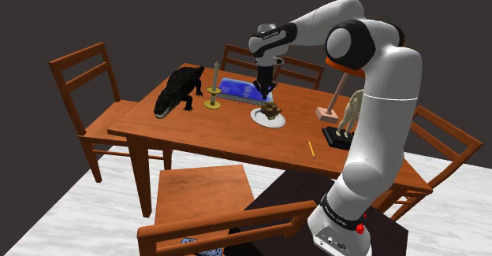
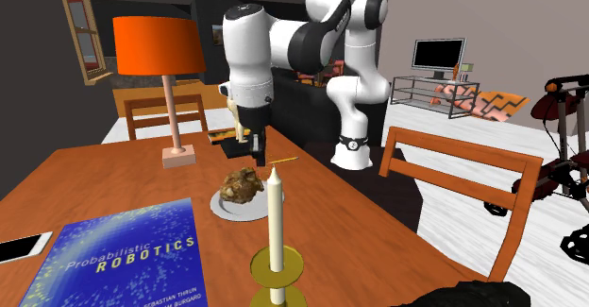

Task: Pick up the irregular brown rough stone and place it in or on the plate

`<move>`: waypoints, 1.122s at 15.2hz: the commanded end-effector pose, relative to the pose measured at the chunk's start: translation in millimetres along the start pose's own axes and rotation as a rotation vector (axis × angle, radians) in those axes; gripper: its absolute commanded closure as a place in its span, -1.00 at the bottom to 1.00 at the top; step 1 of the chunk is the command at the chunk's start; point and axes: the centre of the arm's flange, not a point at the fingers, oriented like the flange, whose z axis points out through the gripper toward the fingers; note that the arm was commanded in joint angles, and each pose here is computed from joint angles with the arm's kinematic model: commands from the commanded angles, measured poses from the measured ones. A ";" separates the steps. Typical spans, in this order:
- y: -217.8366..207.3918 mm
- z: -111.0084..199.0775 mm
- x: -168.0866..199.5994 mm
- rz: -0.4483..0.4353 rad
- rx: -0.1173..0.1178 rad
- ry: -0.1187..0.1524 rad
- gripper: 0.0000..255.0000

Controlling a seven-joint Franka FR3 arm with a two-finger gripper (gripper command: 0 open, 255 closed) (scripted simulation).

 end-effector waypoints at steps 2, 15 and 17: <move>0.0 0.0 0.0 0.000 0.000 0.000 -1.00; 63.8 137.7 -63.6 -0.309 0.066 0.517 -1.00; 62.3 146.9 -58.6 -0.309 0.066 0.517 -1.00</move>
